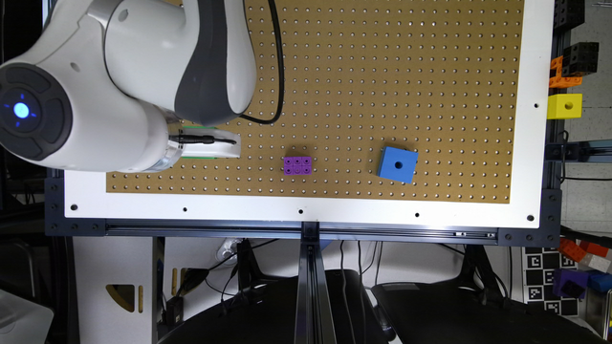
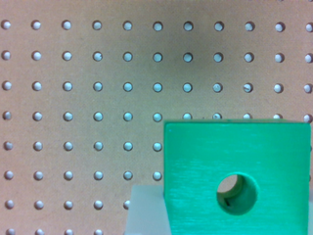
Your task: Pick up green block.
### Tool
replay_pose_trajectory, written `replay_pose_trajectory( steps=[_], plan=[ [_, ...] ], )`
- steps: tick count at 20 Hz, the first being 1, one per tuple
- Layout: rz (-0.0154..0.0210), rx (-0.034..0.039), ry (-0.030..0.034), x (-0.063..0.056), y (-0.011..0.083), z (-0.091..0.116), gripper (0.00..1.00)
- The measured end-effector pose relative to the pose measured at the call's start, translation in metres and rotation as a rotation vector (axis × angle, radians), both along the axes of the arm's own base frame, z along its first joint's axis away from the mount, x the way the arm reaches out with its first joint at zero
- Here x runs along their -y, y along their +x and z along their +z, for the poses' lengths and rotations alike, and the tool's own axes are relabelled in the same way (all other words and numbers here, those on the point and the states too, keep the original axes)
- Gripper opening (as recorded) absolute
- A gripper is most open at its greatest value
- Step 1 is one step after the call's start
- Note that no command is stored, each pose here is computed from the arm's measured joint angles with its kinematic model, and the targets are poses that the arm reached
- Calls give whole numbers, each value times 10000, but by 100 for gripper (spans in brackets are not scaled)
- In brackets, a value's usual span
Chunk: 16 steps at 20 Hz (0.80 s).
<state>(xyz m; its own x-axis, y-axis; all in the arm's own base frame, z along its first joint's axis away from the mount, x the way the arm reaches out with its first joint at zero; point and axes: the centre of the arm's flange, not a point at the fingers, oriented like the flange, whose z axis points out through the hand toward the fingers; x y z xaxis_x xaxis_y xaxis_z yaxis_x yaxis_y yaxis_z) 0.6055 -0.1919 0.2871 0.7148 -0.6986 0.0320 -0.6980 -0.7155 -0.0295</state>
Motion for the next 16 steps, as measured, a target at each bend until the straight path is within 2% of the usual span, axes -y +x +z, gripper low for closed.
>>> replay_pose_trajectory(
  steps=[3,6,8,13,16],
  plan=[
    [2,0,-7,-3,-8,76,0],
    [4,45,-31,-5,-16,194,0],
    [5,37,-35,-8,-26,260,0],
    [5,43,-39,-9,-29,285,0],
    [5,86,-55,-10,-30,322,0]
  ],
)
